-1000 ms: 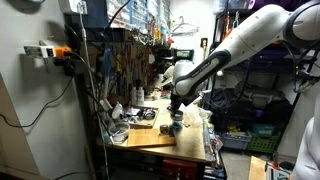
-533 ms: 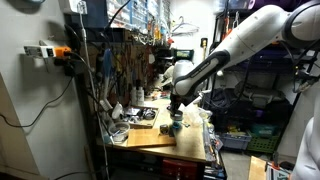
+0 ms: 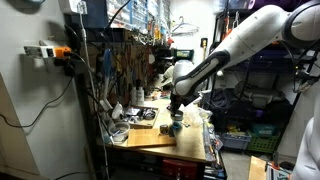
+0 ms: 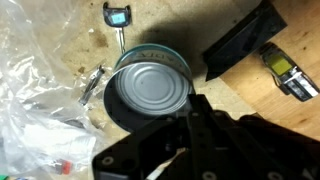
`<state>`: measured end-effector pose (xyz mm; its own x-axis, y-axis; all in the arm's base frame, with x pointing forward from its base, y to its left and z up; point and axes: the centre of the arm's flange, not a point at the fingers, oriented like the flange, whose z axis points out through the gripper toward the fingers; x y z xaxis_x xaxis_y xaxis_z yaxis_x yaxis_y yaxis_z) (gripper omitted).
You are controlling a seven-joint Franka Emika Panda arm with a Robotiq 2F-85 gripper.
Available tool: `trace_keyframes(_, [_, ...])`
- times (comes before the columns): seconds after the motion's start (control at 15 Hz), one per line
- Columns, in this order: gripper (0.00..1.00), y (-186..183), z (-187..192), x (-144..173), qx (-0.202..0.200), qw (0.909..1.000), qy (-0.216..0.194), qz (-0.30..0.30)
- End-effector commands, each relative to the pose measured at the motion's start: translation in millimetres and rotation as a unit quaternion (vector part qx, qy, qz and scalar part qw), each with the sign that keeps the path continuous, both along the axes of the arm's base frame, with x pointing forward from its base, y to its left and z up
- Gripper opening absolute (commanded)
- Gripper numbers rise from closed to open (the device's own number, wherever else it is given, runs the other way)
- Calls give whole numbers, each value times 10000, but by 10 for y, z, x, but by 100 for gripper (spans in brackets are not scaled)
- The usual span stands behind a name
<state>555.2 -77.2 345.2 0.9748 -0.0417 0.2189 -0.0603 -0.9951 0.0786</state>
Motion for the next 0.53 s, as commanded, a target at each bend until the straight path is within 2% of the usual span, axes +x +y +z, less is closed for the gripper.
trace_keyframes(0.0, [1, 1, -4, -59, -56, 9998, 72, -172])
trace_keyframes(0.47, [1, -5, -2, -75, -15, 9997, 73, -230])
